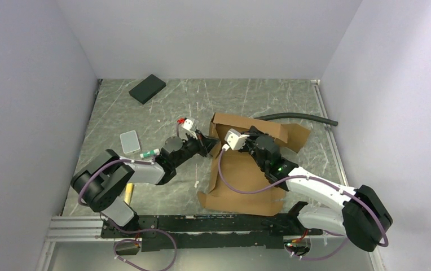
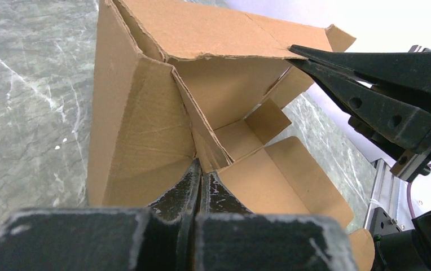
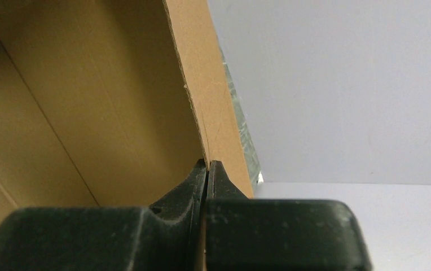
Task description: Fold the paper box
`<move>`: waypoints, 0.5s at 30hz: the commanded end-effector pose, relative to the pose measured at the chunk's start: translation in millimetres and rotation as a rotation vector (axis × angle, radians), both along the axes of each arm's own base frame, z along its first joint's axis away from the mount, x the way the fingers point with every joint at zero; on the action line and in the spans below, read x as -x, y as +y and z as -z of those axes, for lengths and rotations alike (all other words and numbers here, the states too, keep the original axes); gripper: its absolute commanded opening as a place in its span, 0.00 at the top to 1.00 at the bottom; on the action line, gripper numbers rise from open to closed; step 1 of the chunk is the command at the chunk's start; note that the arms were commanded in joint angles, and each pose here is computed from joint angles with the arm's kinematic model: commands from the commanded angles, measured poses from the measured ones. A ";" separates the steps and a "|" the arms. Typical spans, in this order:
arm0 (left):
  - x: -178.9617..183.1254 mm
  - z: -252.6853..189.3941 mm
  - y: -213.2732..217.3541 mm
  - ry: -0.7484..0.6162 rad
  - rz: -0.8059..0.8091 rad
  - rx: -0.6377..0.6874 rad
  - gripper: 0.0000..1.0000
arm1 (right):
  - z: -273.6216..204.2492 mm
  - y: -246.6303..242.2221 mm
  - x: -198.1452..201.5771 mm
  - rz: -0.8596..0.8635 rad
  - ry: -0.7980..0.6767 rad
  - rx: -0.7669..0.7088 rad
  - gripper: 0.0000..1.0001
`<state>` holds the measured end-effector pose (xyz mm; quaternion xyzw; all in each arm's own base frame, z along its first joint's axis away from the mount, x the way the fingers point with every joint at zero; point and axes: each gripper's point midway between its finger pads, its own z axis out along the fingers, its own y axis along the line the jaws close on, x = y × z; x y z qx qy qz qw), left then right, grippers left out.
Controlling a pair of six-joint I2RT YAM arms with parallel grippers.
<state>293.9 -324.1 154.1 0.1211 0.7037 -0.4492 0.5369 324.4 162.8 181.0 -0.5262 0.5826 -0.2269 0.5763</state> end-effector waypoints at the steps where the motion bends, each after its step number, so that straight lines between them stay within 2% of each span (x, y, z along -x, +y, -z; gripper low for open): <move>1: -10.2 -33.4 -13.7 -0.071 -0.019 0.109 1.00 | 26.6 20.0 16.1 -0.101 0.152 -0.043 1.00; 12: -22.3 -20.6 -26.7 -0.069 -0.049 0.138 0.99 | 31.2 21.6 18.7 -0.121 0.196 -0.052 1.00; 15: -26.8 -21.4 -31.9 -0.061 -0.046 0.120 0.85 | 31.8 22.6 18.8 -0.124 0.201 -0.053 1.00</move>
